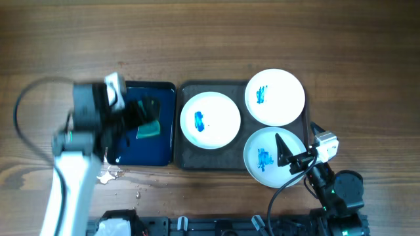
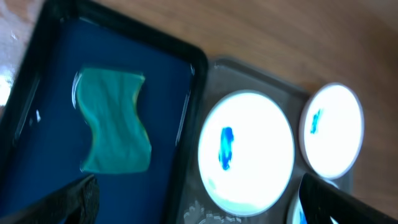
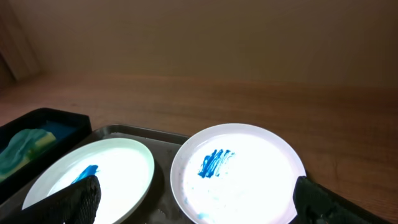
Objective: Clean dirty plates on tray and stack at the side
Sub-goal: 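Raise both arms from rest toward the trays, then move the right gripper to the rim of the upper-right white plate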
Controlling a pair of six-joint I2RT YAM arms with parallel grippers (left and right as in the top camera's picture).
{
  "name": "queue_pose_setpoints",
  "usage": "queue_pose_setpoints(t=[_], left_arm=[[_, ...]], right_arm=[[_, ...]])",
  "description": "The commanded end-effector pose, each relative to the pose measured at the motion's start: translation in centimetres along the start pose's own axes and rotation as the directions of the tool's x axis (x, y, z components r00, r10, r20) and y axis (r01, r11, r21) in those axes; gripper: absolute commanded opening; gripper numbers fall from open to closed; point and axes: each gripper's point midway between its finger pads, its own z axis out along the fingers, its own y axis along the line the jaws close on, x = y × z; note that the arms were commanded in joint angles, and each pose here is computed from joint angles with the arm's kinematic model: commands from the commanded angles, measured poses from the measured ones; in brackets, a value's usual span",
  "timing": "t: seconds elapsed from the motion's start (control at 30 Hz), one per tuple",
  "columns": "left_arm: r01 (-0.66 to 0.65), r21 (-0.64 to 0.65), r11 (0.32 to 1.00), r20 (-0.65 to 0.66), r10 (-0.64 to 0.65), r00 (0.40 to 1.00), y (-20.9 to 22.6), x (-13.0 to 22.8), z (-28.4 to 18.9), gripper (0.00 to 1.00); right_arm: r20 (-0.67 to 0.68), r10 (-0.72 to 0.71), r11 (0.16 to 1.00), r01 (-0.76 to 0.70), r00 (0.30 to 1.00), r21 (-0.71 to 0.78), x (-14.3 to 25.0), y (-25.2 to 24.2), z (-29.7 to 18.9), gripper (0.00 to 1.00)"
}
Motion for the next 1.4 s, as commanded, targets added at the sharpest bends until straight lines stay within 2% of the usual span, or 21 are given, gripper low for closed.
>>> queue_pose_setpoints(t=[0.0,0.13,0.23,0.33,0.37,0.43,0.47,0.6,0.77,0.87,0.93,1.03,1.07,1.13,1.2,1.37], left_arm=[[0.009,-0.042,0.999,-0.125,-0.014,0.992,0.5,-0.4,2.3,1.00],[0.019,-0.056,0.998,-0.159,-0.028,0.987,0.9,0.1,3.0,1.00],[0.022,-0.062,0.998,-0.170,-0.032,0.985,1.1,0.4,2.9,1.00],[0.022,-0.063,0.998,-0.171,-0.032,0.985,1.1,0.4,2.9,1.00],[0.022,-0.063,0.998,-0.171,-0.032,0.985,1.1,0.4,2.9,1.00],[0.022,-0.062,0.998,-0.171,-0.032,0.985,1.1,0.4,2.9,1.00],[0.021,-0.061,0.998,-0.167,-0.031,0.985,1.0,0.3,2.9,1.00],[0.021,-0.061,0.998,-0.167,-0.031,0.986,1.0,0.3,2.9,1.00],[0.018,-0.056,0.998,-0.156,-0.026,0.987,0.9,0.0,3.0,1.00],[0.018,-0.056,0.998,-0.155,-0.026,0.988,0.9,0.0,3.0,1.00],[0.018,-0.056,0.998,-0.155,-0.026,0.988,0.9,0.0,3.0,1.00],[0.018,-0.056,0.998,-0.155,-0.026,0.988,0.9,0.0,3.0,1.00],[0.018,-0.055,0.998,-0.155,-0.026,0.988,0.9,0.0,3.0,1.00],[0.018,-0.055,0.998,-0.155,-0.026,0.988,0.9,0.0,3.0,1.00],[0.018,-0.056,0.998,-0.157,-0.027,0.987,0.9,0.0,3.0,1.00],[0.019,-0.058,0.998,-0.161,-0.028,0.987,1.0,0.1,3.0,1.00]], right_arm=[[0.017,0.005,1.000,-0.005,1.000,0.028,-0.5,-0.5,-0.1,1.00],[0.013,0.025,0.999,-0.025,1.000,0.024,-0.4,-0.4,-0.1,1.00],[0.017,0.226,0.974,-0.226,0.974,-0.008,-0.5,0.1,-0.1,1.00],[-0.033,0.404,0.903,-0.405,0.914,-0.142,-0.8,2.5,-0.3,1.00],[-0.100,0.426,0.858,-0.437,0.899,-0.269,-1.0,4.9,-0.8,1.00],[-0.164,0.348,0.825,-0.385,0.923,-0.414,-0.6,7.7,-1.9,1.00],[-0.228,0.348,0.803,-0.414,0.910,-0.428,0.4,8.3,-2.2,1.00],[-0.309,0.348,0.792,-0.454,0.885,-0.408,0.3,8.6,-1.9,0.99],[-0.423,0.212,0.832,-0.390,0.881,-0.394,-4.2,8.6,1.2,1.00],[-0.630,0.160,0.879,-0.401,0.760,-0.259,-4.7,6.9,4.7,0.99],[-0.819,0.173,0.910,-0.406,0.547,-0.079,-3.3,5.1,6.9,0.99],[-0.942,0.173,0.930,-0.363,0.289,0.059,-0.3,4.6,8.2,1.00],[-0.953,0.176,0.927,-0.369,0.248,0.075,0.9,4.6,8.9,1.00],[-0.959,0.208,0.919,-0.374,0.191,0.125,3.2,4.3,10.2,1.00],[-0.958,0.205,0.912,-0.393,0.198,0.114,4.1,4.4,11.4,1.00],[-0.931,0.215,0.912,-0.401,0.295,0.084,3.8,4.1,14.2,1.00]])
